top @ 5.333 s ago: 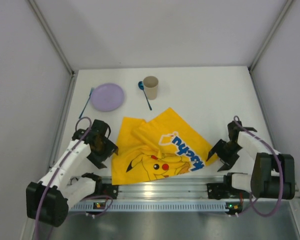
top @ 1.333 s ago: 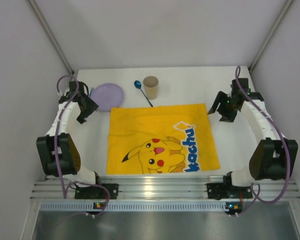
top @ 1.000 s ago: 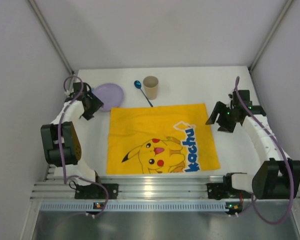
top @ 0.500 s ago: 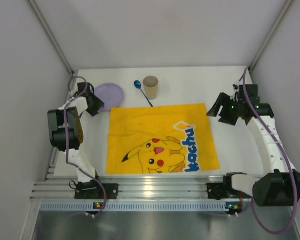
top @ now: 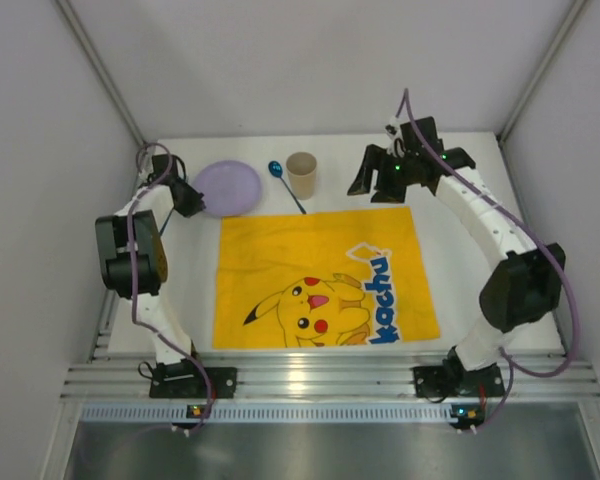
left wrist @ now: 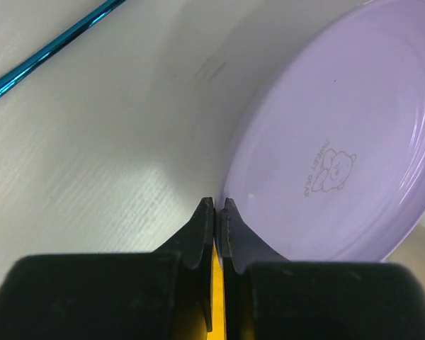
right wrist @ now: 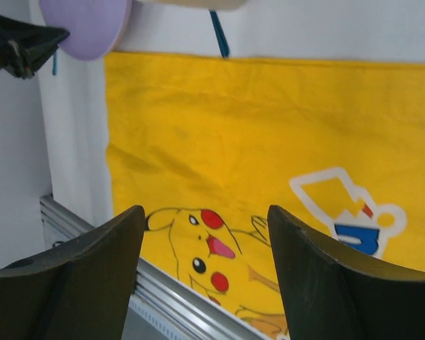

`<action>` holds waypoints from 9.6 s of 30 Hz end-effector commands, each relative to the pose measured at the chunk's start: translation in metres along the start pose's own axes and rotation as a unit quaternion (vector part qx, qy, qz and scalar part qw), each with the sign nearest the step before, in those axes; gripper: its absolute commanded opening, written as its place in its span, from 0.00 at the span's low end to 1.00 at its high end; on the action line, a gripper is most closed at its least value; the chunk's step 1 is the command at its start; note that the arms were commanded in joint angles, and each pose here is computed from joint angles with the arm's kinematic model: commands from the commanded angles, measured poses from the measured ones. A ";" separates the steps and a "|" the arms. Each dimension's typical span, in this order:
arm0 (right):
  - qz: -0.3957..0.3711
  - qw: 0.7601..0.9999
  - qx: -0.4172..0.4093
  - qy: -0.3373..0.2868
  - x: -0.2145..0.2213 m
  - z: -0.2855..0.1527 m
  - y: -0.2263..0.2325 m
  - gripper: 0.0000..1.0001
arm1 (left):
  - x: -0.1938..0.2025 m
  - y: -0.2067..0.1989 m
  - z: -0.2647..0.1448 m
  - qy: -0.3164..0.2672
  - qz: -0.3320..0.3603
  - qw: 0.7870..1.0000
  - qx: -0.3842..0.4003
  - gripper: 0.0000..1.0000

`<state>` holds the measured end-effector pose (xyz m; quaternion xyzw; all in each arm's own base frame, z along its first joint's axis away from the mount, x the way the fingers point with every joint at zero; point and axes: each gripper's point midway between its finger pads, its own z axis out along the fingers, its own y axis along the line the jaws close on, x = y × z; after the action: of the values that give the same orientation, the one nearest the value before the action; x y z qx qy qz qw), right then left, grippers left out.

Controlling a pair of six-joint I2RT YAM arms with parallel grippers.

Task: Set the dinner table for one person

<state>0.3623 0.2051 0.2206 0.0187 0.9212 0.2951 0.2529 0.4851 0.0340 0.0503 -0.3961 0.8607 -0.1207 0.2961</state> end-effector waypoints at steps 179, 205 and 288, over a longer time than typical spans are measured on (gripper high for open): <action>-0.005 0.976 -0.196 -0.091 -0.007 -0.068 0.072 1.00 | 0.118 -0.264 -0.231 -0.040 0.193 0.957 0.213 0.00; 0.048 0.959 -0.280 -0.019 0.098 -0.058 0.087 0.74 | 0.242 -0.263 -0.300 -0.023 0.233 0.946 0.224 0.00; 0.071 0.957 0.217 0.179 0.178 -0.064 -0.144 0.75 | -0.043 0.047 0.028 0.014 0.240 0.970 0.017 0.87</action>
<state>0.1816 0.0873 0.0975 0.0925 0.9896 0.1042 0.0347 0.5012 0.1083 0.0352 -0.1800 0.9297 -0.0381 0.3190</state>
